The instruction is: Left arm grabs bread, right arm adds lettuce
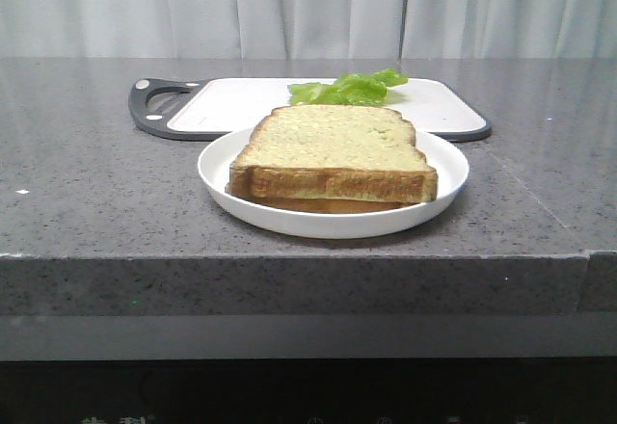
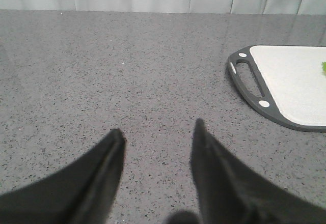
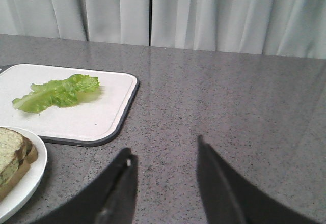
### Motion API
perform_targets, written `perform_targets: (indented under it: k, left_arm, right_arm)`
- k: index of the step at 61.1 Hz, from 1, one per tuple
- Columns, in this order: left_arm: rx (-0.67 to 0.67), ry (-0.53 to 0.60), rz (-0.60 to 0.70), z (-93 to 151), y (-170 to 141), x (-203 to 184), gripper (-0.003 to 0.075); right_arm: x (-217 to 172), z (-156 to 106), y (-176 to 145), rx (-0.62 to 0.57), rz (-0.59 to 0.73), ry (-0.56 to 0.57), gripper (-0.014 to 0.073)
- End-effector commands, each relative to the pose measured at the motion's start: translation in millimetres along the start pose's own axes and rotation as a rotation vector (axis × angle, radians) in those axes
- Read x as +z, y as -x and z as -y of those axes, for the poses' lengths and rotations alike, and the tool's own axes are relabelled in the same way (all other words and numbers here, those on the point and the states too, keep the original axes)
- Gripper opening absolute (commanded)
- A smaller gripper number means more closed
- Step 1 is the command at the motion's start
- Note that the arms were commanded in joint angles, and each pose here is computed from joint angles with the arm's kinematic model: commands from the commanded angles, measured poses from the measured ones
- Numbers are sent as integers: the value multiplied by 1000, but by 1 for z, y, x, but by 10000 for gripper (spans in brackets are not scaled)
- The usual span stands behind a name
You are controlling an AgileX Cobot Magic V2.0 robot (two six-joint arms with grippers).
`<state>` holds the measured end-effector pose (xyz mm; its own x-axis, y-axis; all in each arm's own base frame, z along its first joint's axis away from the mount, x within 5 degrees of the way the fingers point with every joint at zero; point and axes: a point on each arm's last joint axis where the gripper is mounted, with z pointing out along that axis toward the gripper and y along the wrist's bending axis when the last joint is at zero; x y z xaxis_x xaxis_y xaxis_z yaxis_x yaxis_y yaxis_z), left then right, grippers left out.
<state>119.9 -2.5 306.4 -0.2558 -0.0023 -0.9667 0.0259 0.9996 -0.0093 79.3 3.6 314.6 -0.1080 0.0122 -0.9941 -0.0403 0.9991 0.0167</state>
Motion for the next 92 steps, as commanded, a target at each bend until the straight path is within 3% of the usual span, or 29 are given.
perform_targets:
  k: [1, 10, 20, 28, 36, 44, 58, 70, 92]
  left_arm:
    - [-37, 2, 123, 0, 20, -3, 591]
    - [-218, -61, 84, 5, 21, -1, 611]
    - [-268, -208, -138, 25, 30, 16, 610]
    - [-304, -379, -330, 56, 45, 37, 610]
    - [-264, -518, -423, 93, 57, 61, 598]
    - [-214, -597, -491, 130, 56, 85, 505]
    - [-152, -660, -595, 180, 46, 123, 337]
    - [-148, -665, -678, 201, 33, 148, 333]
    - [-154, -666, -731, 210, 20, 163, 333]
  right_arm:
    - [-1, 1, 17, -7, 96, -11, 486]
    - [-1, 1, 17, -7, 96, -11, 508]
    - [-1, 1, 17, -7, 96, -11, 508]
    - [-1, 1, 16, -7, 80, -10, 509]
    - [-1, 1, 16, -7, 77, -10, 509]
    - [-1, 1, 16, -7, 77, -10, 509]
    - [-1, 1, 15, -7, 74, -10, 509]
    - [-1, 1, 15, -7, 68, -10, 509]
    - [-1, 1, 15, -7, 65, -9, 509]
